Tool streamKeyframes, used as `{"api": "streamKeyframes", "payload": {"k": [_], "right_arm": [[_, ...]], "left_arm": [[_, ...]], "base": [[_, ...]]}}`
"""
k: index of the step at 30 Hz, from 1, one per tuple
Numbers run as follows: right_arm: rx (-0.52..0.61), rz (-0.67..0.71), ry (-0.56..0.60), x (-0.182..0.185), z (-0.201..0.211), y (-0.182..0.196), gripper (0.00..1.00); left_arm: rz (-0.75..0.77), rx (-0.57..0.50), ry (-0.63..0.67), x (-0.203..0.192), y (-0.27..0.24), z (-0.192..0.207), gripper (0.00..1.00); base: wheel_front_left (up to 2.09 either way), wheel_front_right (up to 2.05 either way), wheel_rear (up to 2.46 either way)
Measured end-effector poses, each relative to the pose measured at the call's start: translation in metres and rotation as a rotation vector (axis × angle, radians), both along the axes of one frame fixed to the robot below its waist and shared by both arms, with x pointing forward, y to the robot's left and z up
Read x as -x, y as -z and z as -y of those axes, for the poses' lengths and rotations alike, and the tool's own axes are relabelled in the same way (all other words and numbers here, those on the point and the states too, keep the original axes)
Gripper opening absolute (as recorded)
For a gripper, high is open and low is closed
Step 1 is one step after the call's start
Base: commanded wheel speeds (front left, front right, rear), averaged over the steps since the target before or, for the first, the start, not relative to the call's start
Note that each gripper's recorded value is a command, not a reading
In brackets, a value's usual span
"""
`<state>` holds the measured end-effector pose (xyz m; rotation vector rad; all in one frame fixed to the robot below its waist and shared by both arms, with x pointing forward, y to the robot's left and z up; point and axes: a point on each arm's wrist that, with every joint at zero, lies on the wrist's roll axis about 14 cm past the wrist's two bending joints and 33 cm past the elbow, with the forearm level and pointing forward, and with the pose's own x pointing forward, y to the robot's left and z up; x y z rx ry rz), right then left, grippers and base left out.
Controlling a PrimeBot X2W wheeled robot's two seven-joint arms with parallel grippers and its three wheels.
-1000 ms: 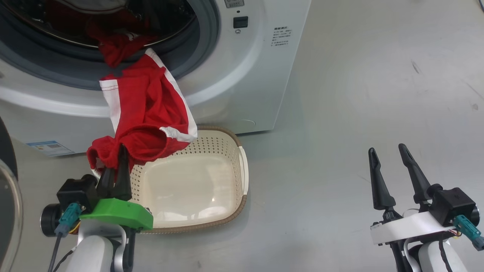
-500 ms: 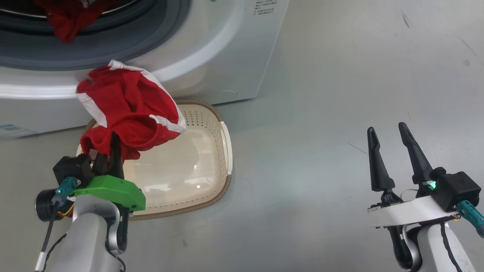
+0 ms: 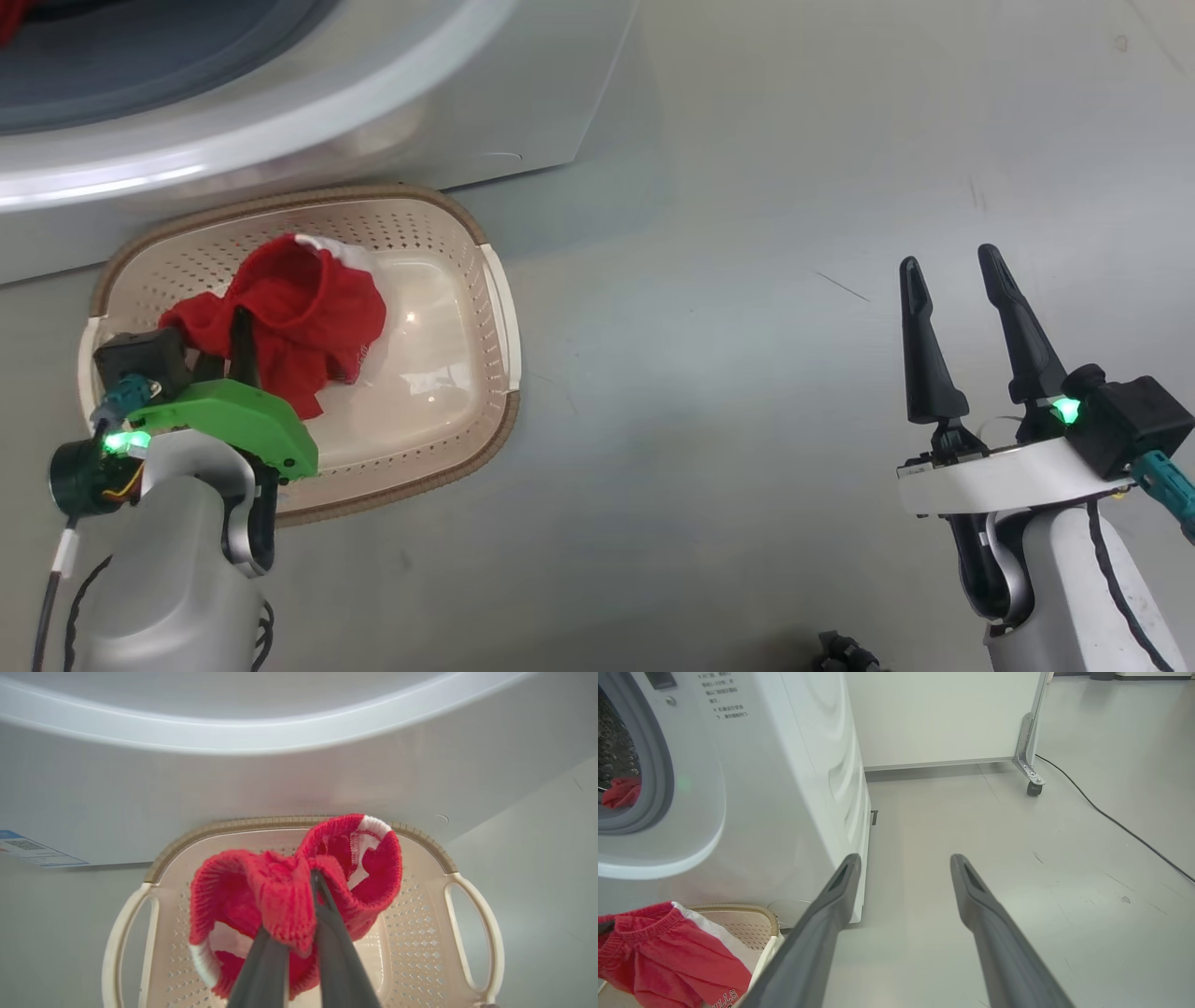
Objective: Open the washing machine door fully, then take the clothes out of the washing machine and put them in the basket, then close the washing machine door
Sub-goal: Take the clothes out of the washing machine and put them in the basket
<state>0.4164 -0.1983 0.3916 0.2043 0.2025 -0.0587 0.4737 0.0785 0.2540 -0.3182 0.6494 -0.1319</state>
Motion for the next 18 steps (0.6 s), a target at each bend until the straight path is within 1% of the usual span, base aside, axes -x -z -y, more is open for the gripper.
{"api": "streamKeyframes", "payload": {"k": [2, 3, 4, 6, 7, 8, 14, 18], "right_arm": [[0.002, -0.005, 0.005, -0.002, 0.002, 0.003, 1.0], [0.003, -0.008, 0.008, -0.002, 0.003, 0.004, 1.0], [0.001, -0.009, 0.01, -0.003, 0.004, 0.005, 1.0], [0.003, -0.011, 0.016, -0.003, 0.007, 0.006, 1.0], [0.005, -0.014, 0.023, -0.003, 0.01, 0.006, 1.0], [0.006, -0.018, 0.029, -0.002, 0.012, 0.007, 1.0], [0.011, -0.024, 0.04, -0.002, 0.016, 0.009, 1.0], [0.011, -0.026, 0.045, -0.002, 0.017, 0.01, 1.0]], "left_arm": [[-0.058, 0.001, 0.008, 0.006, 0.015, 0.003, 0.0], [-0.088, -0.002, 0.017, 0.01, 0.023, 0.005, 0.15], [-0.114, 0.0, 0.023, 0.014, 0.029, 0.007, 0.32], [-0.155, -0.002, 0.038, 0.02, 0.04, 0.011, 0.58], [-0.176, -0.002, 0.044, 0.022, 0.044, 0.013, 0.97], [-0.189, 0.002, 0.042, 0.024, 0.048, 0.014, 1.0], [-0.214, -0.004, 0.047, 0.023, 0.056, 0.017, 1.0], [-0.185, -0.015, 0.038, 0.017, 0.053, 0.013, 1.0]], "base": [[0.0, 0.0, 0.0], [0.0, 0.0, 0.0], [0.0, 0.0, 0.0], [0.0, 0.0, 0.0], [0.0, 0.0, 0.0], [0.0, 0.0, 0.0], [0.0, 0.0, 0.0], [0.0, 0.0, 0.0]]}}
